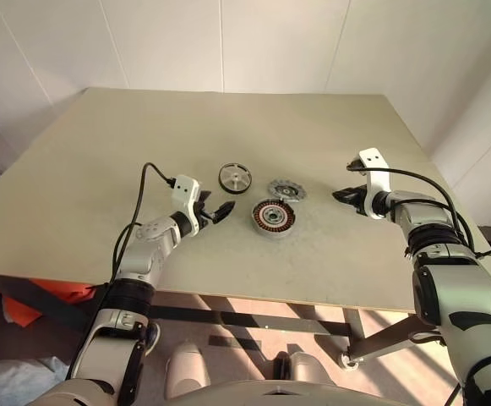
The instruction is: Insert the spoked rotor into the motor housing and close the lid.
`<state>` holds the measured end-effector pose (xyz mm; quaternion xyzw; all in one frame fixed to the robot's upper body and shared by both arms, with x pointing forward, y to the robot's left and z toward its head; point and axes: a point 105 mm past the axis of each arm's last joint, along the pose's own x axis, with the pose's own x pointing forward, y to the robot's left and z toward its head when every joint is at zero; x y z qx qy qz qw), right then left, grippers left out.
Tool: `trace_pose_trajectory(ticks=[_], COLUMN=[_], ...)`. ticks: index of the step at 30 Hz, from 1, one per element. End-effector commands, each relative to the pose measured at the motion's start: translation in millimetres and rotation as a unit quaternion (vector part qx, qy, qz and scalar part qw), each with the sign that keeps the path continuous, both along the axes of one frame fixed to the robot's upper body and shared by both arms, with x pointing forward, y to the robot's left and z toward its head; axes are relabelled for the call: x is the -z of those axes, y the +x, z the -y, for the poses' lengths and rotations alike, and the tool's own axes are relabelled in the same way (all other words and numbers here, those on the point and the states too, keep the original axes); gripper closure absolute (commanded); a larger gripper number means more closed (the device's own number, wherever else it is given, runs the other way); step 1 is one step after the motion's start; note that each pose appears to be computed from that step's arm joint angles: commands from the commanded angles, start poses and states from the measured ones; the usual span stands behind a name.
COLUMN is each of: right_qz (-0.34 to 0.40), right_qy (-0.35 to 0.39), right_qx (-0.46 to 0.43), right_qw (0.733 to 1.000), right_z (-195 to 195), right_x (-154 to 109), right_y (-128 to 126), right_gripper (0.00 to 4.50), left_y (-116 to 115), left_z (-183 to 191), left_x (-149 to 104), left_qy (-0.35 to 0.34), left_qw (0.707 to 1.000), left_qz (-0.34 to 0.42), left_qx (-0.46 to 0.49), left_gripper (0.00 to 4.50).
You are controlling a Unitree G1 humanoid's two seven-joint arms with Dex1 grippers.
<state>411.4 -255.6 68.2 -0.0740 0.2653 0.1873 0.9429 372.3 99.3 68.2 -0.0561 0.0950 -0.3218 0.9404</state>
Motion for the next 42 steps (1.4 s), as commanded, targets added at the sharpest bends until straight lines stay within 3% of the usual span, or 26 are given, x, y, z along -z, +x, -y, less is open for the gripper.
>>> trace_pose_trajectory(ticks=[1,7,9,14,20,28,42], right_qz=[0.012,0.006,0.014,0.064,0.088,0.045,0.011], right_qy=[-0.02,-0.028,-0.022,0.018,0.049,0.084,0.103], right_qx=[0.0,-0.007,-0.01,-0.086,-0.18,-0.222,-0.245], right_qw=[1.0,1.0,1.0,0.994,0.978,0.97,0.964], right_z=[7,6,4,-27,-79,-124,-153], right_x=[-7,-3,-8,-47,-80,-56,-34], right_y=[1,-1,1,3,-28,-61,-72], right_gripper=[3.63,3.63,3.84,3.88,3.88,3.88,3.88], left_y=[4,4,4,3,4,5,4], left_z=[0,1,1,1,1,5,2], left_x=[-16,-16,-15,-15,-16,-16,-16], left_qy=[-0.001,-0.001,-0.001,-0.002,-0.003,-0.004,-0.002], left_qw=[1.0,1.0,1.0,1.0,1.0,1.0,1.0], left_qz=[0.028,0.028,0.027,0.026,0.027,0.028,0.028], left_qx=[0.003,0.003,0.003,0.002,0.005,0.011,0.006], left_gripper=[0.09,0.09,0.09,0.09,0.09,0.09,0.09])
